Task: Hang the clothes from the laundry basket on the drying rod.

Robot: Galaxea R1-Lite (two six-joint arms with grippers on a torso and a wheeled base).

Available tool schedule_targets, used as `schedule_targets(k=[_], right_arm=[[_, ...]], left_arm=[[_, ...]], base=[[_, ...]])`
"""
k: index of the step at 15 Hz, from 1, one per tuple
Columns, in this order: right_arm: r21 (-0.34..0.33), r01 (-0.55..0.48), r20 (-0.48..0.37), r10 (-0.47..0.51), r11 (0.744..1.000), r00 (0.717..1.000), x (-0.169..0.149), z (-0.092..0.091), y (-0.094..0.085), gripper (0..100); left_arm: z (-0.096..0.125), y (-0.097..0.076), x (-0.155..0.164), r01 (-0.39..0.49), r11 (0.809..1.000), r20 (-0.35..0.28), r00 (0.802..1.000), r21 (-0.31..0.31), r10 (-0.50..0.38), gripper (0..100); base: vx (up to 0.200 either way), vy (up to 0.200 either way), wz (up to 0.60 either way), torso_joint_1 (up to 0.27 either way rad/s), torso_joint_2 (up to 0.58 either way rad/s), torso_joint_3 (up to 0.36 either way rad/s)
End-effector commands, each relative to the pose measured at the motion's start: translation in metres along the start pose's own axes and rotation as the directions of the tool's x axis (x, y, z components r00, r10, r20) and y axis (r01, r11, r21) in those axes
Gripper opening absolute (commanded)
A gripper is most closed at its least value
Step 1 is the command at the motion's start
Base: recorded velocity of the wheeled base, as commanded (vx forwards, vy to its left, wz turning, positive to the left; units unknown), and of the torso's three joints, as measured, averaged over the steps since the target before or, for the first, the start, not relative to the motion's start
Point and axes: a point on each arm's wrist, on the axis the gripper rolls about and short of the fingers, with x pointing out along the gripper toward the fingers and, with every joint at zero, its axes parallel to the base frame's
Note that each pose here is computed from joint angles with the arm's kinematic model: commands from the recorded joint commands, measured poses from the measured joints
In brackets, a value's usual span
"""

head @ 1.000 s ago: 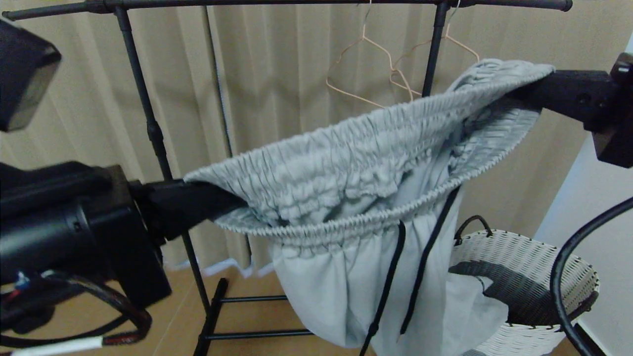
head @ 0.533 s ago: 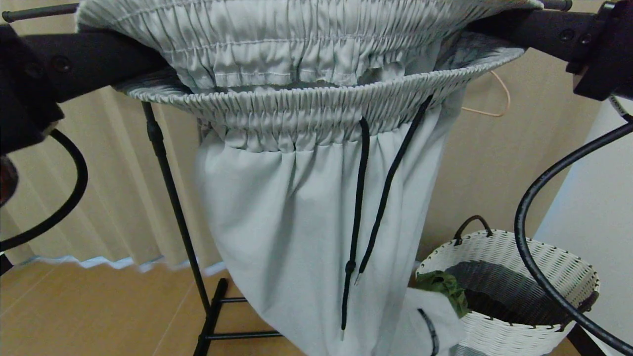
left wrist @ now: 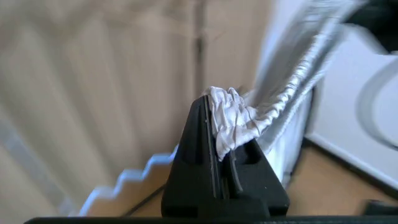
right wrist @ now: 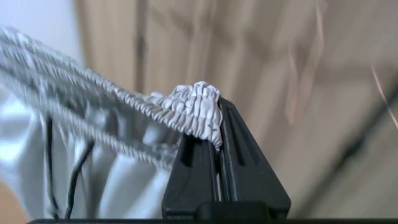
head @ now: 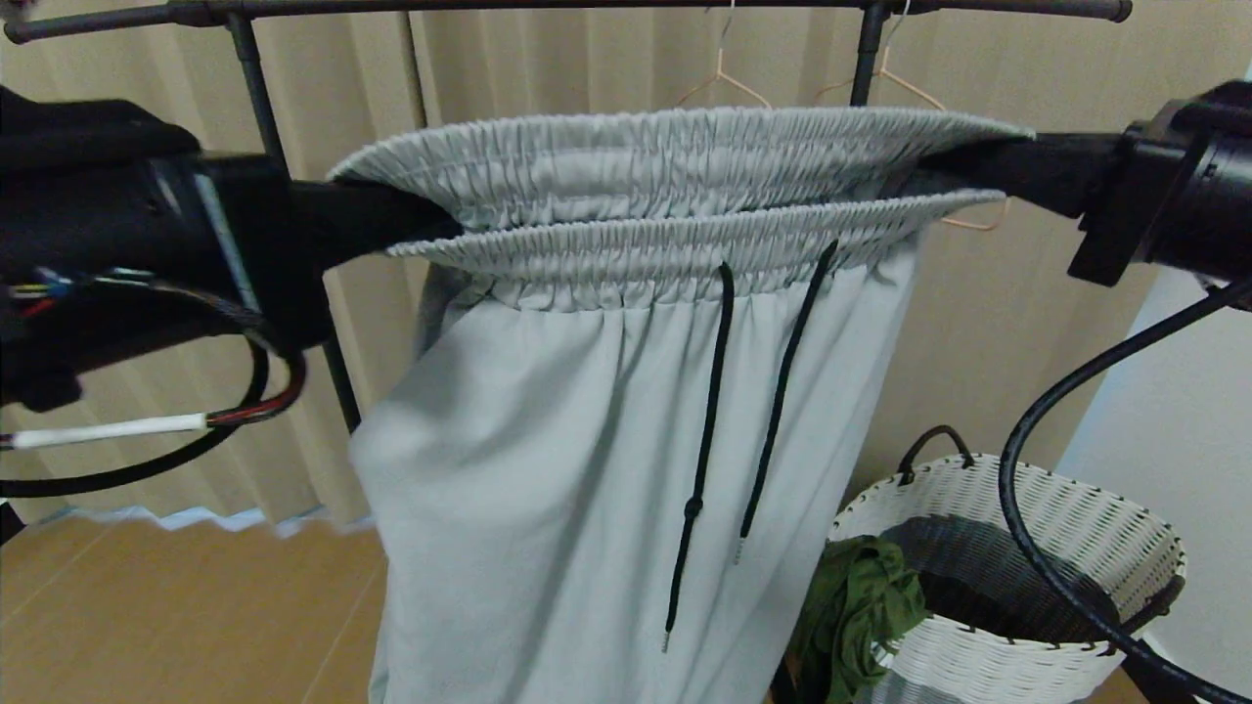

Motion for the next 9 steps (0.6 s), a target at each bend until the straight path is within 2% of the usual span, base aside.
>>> schedule_targets(k=[1, 3, 6, 9], right_arm=[[0.006, 0.040, -0.067, -0.040, 0.999, 0.997, -0.003, -0.021, -0.008, 0], [0.012, 0.041, -0.090, -0.040, 0.999, 0.995, -0.002, -0.028, -0.008, 0], [0.006, 0.074, -0.064, -0.074, 0.997, 0.995, -0.002, -0.027, -0.016, 0], [0.005, 0.103, -0.061, -0.103, 0.995, 0.993, -0.002, -0.026, -0.023, 0]], left_arm=[[-0.025, 0.000, 0.043, -0.081, 0.996, -0.113, 0.990, 0.020, 0.083, 0], [-0.035, 0.000, 0.052, -0.086, 0.996, -0.154, 0.984, 0.025, 0.089, 0], [-0.038, 0.000, 0.060, -0.084, 0.995, -0.172, 0.981, 0.044, 0.091, 0], [-0.025, 0.006, 0.070, -0.103, 0.991, -0.134, 0.984, 0.088, 0.114, 0]], base=[[0.000, 0.000, 0.00, 0.000, 0.00, 0.000], [0.000, 0.000, 0.00, 0.000, 0.00, 0.000], [0.000, 0.000, 0.00, 0.000, 0.00, 0.000], [0.000, 0.000, 0.00, 0.000, 0.00, 0.000]])
